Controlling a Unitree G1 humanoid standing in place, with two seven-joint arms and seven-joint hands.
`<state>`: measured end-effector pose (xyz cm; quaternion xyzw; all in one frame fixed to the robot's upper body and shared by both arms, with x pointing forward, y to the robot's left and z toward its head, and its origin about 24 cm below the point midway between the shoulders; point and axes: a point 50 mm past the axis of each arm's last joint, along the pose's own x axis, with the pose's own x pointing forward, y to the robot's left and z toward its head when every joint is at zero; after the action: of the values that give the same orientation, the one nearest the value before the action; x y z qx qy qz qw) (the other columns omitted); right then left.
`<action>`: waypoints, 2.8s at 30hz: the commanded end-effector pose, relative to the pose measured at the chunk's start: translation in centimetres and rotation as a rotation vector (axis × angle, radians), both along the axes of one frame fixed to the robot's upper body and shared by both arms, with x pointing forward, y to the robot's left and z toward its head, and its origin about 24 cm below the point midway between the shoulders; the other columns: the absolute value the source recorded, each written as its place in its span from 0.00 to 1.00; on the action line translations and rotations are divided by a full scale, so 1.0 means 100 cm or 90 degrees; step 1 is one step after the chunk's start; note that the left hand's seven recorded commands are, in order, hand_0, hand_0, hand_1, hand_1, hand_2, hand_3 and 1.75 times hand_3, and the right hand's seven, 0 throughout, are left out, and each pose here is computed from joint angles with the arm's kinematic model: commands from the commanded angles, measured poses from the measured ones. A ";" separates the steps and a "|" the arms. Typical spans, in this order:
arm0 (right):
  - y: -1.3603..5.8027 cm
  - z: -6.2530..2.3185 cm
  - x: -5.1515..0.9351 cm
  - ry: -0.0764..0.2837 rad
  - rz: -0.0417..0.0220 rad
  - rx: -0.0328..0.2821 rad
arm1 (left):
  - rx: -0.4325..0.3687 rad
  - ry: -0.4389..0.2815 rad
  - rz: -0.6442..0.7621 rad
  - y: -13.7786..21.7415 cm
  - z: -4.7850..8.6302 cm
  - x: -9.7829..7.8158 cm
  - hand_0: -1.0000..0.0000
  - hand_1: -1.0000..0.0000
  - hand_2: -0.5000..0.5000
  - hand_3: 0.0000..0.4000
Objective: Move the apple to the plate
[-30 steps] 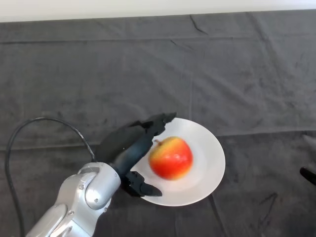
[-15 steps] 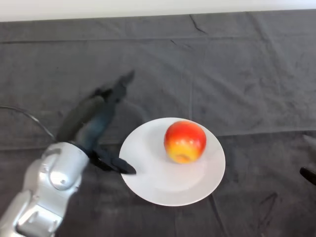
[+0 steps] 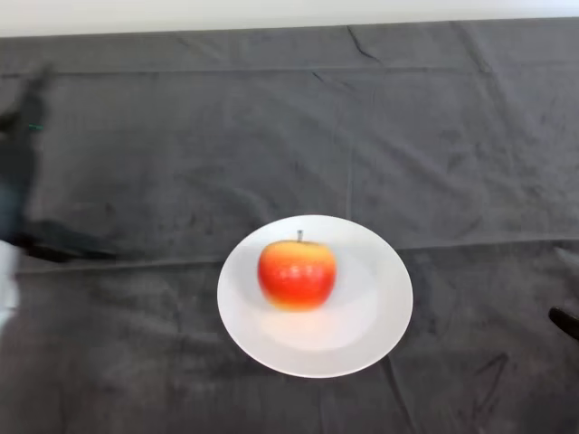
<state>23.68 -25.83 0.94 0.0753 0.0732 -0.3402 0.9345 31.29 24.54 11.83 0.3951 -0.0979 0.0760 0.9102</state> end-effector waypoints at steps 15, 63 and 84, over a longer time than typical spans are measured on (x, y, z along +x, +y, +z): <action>0.0029 -0.0222 -0.0120 0.066 -0.0137 0.036 | -0.130 -0.171 0.343 0.136 0.038 -0.022 1.00 1.00 0.50 0.00; 0.0031 -0.0225 -0.0119 0.066 -0.0161 0.037 | -0.191 -0.535 0.849 0.232 0.045 -0.136 1.00 1.00 0.50 0.00; 0.0031 -0.0225 -0.0119 0.066 -0.0163 0.037 | -0.190 -0.511 0.854 0.232 0.041 -0.134 1.00 1.00 0.50 0.00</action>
<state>23.53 -25.65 0.43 0.0807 0.0872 -0.3461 0.9307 18.75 46.49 13.72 0.1720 -0.1334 0.7459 0.6295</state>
